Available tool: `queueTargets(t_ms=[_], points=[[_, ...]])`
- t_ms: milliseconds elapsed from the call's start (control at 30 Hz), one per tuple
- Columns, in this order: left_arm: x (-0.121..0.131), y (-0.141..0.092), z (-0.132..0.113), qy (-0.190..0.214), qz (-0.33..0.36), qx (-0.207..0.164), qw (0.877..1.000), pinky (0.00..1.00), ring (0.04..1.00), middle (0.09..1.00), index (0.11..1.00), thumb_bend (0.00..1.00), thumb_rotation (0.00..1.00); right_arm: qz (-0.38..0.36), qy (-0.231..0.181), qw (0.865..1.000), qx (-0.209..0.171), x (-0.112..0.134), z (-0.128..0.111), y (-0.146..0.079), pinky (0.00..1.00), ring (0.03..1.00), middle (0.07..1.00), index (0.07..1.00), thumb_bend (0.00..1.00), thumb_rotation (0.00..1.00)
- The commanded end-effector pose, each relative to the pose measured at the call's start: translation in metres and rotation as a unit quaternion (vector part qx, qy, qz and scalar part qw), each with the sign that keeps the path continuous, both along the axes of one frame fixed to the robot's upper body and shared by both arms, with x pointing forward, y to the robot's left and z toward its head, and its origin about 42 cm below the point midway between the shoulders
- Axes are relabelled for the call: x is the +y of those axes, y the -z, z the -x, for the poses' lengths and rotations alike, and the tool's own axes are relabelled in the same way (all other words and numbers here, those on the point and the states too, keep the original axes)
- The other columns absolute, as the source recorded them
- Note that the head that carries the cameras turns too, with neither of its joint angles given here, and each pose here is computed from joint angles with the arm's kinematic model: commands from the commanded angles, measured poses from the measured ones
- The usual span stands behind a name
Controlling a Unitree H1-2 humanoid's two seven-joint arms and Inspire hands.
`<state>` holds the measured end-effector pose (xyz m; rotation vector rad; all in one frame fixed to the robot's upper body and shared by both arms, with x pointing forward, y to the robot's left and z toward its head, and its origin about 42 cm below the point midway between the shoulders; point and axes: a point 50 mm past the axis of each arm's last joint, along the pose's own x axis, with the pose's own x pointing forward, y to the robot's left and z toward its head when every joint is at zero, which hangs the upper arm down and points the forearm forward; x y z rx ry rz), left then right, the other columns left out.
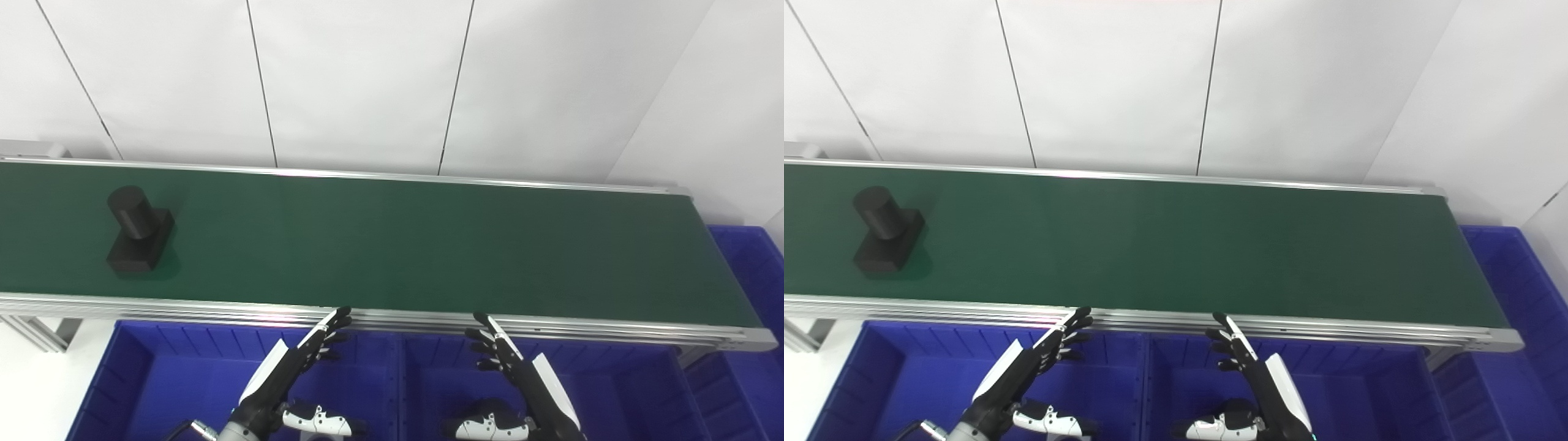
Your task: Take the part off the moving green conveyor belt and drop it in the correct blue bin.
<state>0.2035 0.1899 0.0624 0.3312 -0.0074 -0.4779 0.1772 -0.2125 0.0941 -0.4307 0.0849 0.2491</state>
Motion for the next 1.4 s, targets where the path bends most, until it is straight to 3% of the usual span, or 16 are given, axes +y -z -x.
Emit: queueTargets(t_ms=[0, 1367], points=[[-0.0025, -0.0108, -0.0072, 0.002, 0.009, -0.032, 0.999, 0.79, 0.880, 0.937, 0.957, 0.84, 0.19, -0.005, -0.001, 0.999, -0.032, 0.0005, -0.0029, -0.0102, 0.76, 0.848, 0.877, 0.968, 0.82, 0.13], [-0.0023, -0.0105, -0.0050, 0.000, 0.023, -0.029, 0.999, 0.80, 0.890, 0.936, 0.920, 0.83, 0.17, -0.007, -0.004, 0.999, -0.031, 0.0006, -0.0013, -0.0109, 0.75, 0.842, 0.868, 0.924, 0.84, 0.12]])
